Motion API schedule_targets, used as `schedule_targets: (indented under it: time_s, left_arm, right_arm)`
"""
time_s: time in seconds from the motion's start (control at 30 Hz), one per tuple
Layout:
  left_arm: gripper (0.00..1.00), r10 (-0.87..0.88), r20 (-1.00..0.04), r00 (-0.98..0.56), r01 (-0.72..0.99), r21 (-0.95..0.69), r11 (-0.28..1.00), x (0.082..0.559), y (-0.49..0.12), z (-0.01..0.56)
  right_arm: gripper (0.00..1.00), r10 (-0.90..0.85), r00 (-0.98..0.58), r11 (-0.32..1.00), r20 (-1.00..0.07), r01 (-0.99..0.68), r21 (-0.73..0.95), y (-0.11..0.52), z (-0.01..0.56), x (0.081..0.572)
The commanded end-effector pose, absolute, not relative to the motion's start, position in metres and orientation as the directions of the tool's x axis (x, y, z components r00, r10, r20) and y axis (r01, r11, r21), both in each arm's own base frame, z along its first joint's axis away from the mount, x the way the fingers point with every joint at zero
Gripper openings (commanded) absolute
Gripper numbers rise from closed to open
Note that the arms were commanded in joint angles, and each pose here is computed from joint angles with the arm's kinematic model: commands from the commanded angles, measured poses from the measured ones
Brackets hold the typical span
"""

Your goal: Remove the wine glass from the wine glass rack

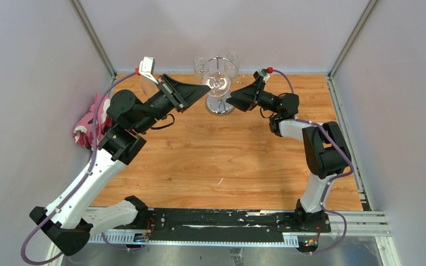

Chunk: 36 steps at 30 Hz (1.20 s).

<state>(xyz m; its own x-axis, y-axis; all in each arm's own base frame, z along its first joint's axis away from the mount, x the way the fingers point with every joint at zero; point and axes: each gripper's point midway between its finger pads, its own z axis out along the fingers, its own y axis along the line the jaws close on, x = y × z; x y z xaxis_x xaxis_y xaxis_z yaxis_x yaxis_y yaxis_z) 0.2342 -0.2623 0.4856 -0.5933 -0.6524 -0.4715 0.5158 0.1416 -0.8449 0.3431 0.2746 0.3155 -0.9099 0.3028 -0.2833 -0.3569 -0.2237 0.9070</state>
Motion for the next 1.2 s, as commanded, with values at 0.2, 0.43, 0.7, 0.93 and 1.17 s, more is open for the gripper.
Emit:
schedule_targets:
  time_s: [0.2, 0.43, 0.7, 0.93, 1.17]
  left_arm:
    - [0.00, -0.668, -0.490, -0.560, 0.589, -0.802, 0.094, 0.210, -0.253, 0.513]
    - [0.00, -0.671, -0.484, -0.562, 0.585, -0.806, 0.091, 0.207, -0.250, 0.510]
    - [0.00, -0.690, -0.477, -0.544, 0.583, -0.807, 0.098, 0.207, -0.245, 0.508]
    - [0.00, -0.699, -0.473, -0.536, 0.585, -0.805, 0.096, 0.208, -0.243, 0.510]
    - [0.00, -0.715, -0.478, -0.510, 0.600, -0.794, 0.102, 0.209, -0.239, 0.517]
  right_arm:
    - [0.69, 0.345, -0.849, -0.309, -0.401, -0.506, 0.805, 0.291, 0.363, 0.321]
    - [0.69, 0.387, -0.825, -0.330, -0.413, -0.542, 0.773, 0.291, 0.382, 0.320]
    - [0.67, 0.405, -0.821, -0.357, -0.403, -0.547, 0.757, 0.293, 0.397, 0.311]
    - [0.67, 0.345, -0.849, -0.402, -0.400, -0.519, 0.754, 0.306, 0.406, 0.294]
    - [0.66, 0.328, -0.860, -0.421, -0.391, -0.504, 0.754, 0.312, 0.410, 0.289]
